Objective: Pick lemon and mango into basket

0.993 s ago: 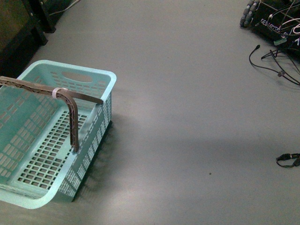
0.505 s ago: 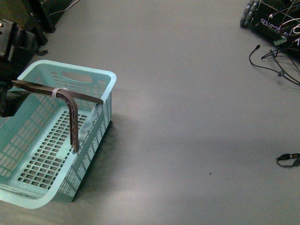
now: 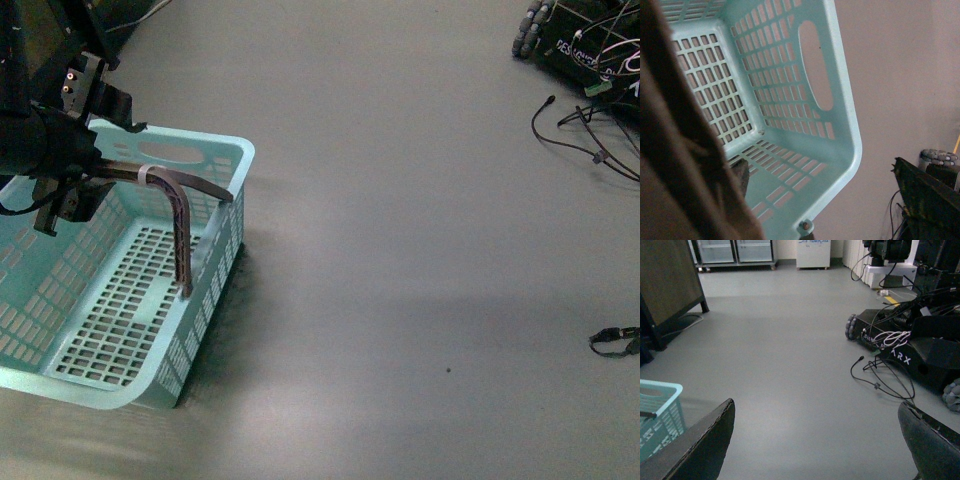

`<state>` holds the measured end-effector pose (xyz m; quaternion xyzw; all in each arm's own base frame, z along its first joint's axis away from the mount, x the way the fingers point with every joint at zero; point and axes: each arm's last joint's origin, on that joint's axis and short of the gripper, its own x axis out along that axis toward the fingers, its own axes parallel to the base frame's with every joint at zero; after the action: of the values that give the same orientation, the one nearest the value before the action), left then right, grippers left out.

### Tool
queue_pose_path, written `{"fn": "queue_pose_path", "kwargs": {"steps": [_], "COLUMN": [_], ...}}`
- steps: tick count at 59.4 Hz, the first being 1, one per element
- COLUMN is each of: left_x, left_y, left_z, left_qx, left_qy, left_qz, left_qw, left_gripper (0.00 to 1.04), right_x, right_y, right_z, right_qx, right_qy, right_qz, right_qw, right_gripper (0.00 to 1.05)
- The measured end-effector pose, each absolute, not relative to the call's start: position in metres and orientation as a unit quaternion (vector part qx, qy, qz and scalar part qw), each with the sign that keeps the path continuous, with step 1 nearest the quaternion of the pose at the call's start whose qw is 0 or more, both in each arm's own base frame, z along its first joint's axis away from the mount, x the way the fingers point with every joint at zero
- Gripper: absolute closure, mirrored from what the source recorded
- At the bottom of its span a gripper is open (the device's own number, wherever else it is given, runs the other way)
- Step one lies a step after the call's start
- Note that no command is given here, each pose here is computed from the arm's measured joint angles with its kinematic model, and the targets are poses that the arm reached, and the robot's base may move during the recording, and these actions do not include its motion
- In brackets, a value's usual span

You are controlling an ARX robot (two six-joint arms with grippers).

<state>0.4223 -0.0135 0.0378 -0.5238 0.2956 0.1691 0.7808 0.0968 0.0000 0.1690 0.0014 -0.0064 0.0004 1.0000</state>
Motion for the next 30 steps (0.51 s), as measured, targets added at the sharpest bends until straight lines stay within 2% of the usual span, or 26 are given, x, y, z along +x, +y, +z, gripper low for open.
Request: {"fn": "queue_pose_path", "kwargs": {"steps": [5,13,30], "left_x": [0.4224,0.4237,0.4168], "left_y": [-0.0133,-0.012,-0.0062], "left_z": [0.0374,0.0381,0.0424], "left_qx": [-0.533,-0.557,-0.561], "left_qy": [0.294,0.288,0.285], "left_qz": [0.172,0.177,0.178], "left_qw": [0.775,0.758,0.757], "left_gripper": [0.58,0.75,0.76], "right_x": [0.0968,0.0968,0.0968], "right_y": [0.0,0.0,0.0], "right_z": [0.169,0.169,0.169], "right_qx": [0.001,0.001,0.001], "right_qy": [-0.006,-0.006,-0.006], "right_qz": [0.0,0.0,0.0], "right_qw": [1.0,1.0,1.0], "right_gripper": [0.09,0.09,0.09]}}
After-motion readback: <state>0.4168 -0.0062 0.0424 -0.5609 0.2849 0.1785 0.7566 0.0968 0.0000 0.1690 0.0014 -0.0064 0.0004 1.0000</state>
